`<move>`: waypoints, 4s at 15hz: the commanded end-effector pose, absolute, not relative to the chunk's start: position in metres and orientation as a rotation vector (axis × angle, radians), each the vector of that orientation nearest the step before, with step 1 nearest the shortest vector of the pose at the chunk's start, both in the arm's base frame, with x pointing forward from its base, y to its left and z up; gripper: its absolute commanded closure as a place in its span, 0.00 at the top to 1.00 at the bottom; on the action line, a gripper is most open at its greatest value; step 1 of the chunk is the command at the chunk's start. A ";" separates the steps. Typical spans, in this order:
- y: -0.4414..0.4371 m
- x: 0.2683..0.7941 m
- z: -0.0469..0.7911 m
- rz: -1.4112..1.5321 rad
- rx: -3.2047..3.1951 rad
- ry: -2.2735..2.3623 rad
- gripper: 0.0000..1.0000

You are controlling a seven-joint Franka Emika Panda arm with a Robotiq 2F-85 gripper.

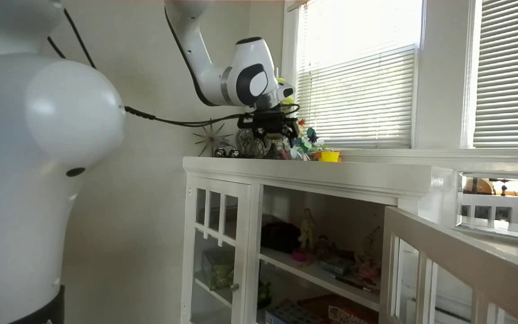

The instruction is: Remove the yellow bowl from the open cabinet and place it on the counter then close the cabinet door.

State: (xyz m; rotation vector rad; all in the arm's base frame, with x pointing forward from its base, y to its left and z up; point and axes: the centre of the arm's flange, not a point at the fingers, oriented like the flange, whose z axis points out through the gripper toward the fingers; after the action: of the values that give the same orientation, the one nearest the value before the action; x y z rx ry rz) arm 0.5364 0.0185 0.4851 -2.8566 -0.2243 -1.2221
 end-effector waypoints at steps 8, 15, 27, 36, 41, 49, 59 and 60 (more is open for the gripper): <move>0.069 0.499 0.506 -0.874 -2.858 -0.338 1.00; 0.026 0.447 0.482 -0.801 -2.952 -0.139 1.00; -0.081 0.339 0.460 -0.531 -3.142 0.263 1.00; -0.198 0.302 0.424 -0.278 -3.212 0.130 1.00; -0.221 0.287 0.410 -0.211 -3.253 0.084 1.00; -0.219 0.294 0.398 -0.249 -3.291 0.048 1.00; -0.264 0.308 0.383 -0.496 -3.354 -0.309 1.00; -0.270 0.307 0.380 -0.494 -3.358 -0.316 1.00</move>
State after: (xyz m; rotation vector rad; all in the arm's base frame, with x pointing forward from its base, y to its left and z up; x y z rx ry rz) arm 0.3060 -0.2486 0.3946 -3.3373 -0.2572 -0.4984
